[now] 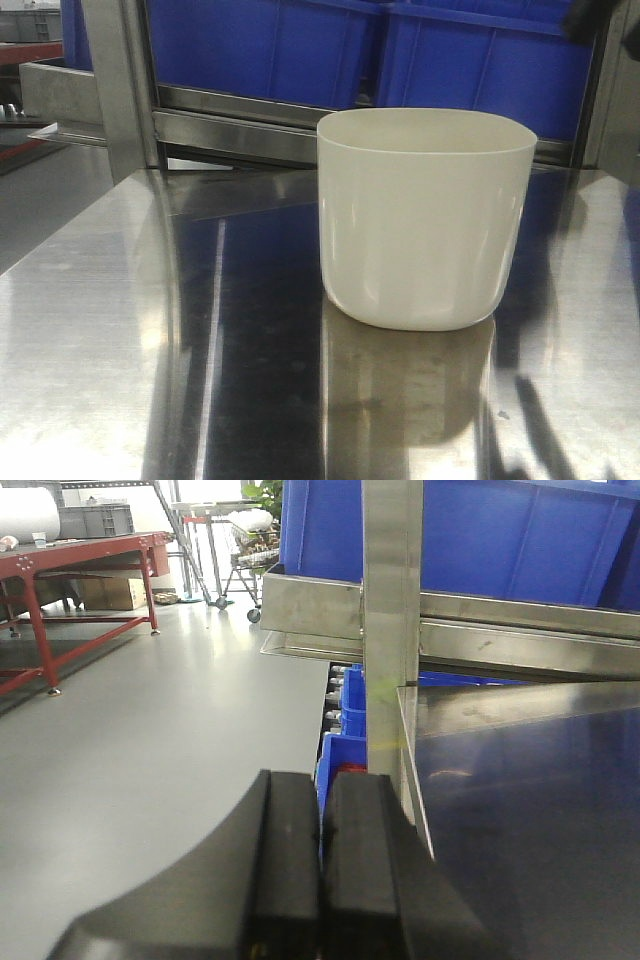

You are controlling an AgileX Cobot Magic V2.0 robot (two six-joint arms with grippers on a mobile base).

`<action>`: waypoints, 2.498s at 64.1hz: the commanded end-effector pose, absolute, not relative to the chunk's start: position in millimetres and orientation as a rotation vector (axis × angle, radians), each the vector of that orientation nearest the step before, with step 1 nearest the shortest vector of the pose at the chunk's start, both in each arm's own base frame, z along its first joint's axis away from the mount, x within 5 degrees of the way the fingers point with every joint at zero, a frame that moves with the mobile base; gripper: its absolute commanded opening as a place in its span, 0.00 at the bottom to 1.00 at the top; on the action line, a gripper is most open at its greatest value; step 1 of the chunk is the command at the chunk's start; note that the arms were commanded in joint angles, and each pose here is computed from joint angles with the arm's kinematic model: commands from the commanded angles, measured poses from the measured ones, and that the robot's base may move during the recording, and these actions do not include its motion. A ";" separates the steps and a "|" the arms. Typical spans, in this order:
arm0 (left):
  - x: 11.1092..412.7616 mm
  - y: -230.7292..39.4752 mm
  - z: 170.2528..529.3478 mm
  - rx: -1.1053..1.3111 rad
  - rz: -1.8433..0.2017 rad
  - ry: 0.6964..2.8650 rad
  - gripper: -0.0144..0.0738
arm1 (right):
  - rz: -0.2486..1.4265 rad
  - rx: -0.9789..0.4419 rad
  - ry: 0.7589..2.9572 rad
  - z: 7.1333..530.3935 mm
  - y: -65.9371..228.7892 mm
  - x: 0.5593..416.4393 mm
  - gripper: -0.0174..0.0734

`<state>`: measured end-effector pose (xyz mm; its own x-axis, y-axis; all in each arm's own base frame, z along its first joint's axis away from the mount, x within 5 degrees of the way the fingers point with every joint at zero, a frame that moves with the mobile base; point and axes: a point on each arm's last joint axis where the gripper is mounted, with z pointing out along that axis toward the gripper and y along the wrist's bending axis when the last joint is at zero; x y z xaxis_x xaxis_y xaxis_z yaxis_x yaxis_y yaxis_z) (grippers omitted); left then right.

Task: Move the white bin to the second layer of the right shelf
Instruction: 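Move the right gripper toward the white bin's rim, then lower the right gripper onto the white bin's rim and close it, then lift the white bin off the table with the right gripper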

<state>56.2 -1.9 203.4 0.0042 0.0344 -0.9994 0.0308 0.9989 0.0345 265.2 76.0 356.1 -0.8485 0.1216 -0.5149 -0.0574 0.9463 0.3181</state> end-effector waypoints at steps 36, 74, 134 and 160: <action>56.5 -1.7 199.3 0.041 -0.003 1.507 0.26 | 0.451 0.120 2.665 344.4 107.4 301.0 0.64; 56.5 -1.7 199.3 0.041 -0.003 1.507 0.26 | 0.394 0.157 2.804 307.6 118.8 317.5 0.64; 56.5 -1.7 199.3 0.041 -0.003 1.507 0.26 | 0.389 0.141 2.767 317.3 117.0 313.4 0.31; 56.5 -1.7 199.3 0.041 -0.003 1.507 0.26 | 0.320 0.029 2.627 359.1 80.2 290.6 0.30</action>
